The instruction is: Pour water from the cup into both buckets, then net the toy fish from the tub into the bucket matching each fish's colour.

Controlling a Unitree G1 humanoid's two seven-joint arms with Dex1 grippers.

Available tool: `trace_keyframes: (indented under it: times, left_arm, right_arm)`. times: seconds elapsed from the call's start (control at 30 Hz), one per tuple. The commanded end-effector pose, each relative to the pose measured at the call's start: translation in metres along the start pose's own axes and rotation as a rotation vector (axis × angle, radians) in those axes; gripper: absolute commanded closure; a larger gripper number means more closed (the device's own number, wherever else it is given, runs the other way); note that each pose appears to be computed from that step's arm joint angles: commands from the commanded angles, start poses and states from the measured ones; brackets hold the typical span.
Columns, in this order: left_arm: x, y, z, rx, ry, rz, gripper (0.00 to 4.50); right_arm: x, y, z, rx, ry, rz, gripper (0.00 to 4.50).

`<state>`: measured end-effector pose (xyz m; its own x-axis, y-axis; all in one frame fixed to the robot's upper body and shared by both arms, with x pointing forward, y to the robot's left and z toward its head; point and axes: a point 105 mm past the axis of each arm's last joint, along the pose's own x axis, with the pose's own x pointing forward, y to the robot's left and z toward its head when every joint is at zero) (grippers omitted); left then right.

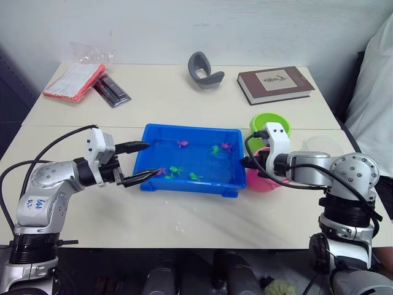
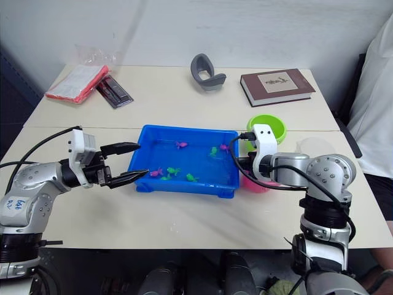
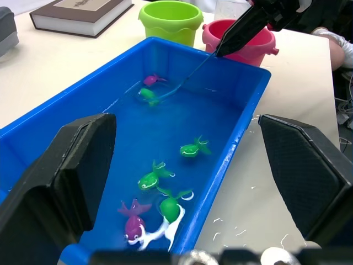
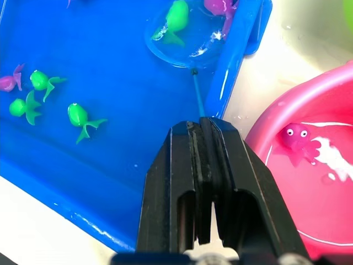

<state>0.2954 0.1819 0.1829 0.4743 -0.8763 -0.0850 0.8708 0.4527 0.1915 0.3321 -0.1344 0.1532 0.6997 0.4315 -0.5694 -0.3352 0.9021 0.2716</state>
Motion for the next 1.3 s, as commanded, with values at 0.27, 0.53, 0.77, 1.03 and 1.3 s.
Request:
trace_keyframes:
  times: [0.27,0.53,0.77,1.03,1.3]
  left_arm:
    - [0.001,-0.002,0.009,0.035,-0.037,-0.006,0.06]
    - [0.005,-0.003,0.007,0.030,-0.047,-0.011,0.06]
    - [0.005,-0.002,0.006,0.027,-0.047,-0.017,0.06]
    - [0.004,-0.002,0.005,0.025,-0.041,-0.020,0.06]
    - [0.003,-0.001,0.006,0.025,-0.037,-0.020,0.06]
  right_arm:
    - [-0.015,-0.008,-0.002,-0.082,0.000,-0.077,4.50]
    - [-0.024,0.000,-0.003,-0.259,-0.033,-0.107,4.50]
    - [-0.027,0.005,-0.006,-0.373,-0.075,-0.076,4.50]
    - [-0.030,0.015,-0.005,-0.504,-0.150,0.014,4.50]
    - [-0.023,0.013,-0.018,-0.260,-0.004,0.067,4.50]
